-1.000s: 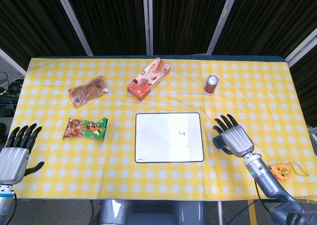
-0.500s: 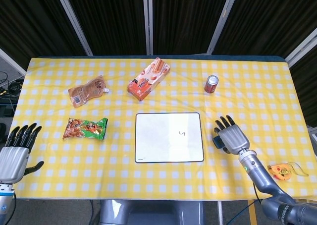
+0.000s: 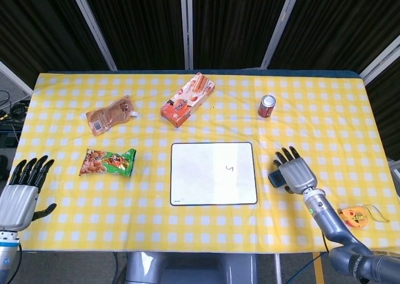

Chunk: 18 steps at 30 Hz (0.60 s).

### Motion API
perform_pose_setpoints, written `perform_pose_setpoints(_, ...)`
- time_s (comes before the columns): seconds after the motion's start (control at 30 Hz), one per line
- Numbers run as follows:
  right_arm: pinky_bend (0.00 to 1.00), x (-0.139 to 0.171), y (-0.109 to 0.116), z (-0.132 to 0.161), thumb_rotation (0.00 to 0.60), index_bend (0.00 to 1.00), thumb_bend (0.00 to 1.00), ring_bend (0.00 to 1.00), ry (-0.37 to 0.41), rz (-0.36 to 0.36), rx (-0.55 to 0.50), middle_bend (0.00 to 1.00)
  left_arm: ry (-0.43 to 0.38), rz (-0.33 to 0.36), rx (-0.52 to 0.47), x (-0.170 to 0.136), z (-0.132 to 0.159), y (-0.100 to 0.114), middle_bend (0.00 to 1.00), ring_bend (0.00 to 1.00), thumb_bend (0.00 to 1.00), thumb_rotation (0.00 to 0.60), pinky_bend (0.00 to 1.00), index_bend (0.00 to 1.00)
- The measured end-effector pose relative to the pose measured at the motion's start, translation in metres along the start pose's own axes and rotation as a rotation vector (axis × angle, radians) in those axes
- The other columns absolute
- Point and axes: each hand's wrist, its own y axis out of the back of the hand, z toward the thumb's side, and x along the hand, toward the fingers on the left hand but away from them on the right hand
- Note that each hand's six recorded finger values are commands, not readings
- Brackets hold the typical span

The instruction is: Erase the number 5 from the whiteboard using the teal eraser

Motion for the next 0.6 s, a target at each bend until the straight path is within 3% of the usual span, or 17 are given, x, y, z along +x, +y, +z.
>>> perform_pose_setpoints(0.6, 0.02, -0.007, -0.015, -0.006, 0.600, 0.34, 0.11, 0.00, -0.016, 0.027, -0.010, 0.15, 0.004, -0.005, 0.004, 0.001, 0.000, -0.002, 0.00, 0.00, 0.13, 0.600, 0.00, 0.00)
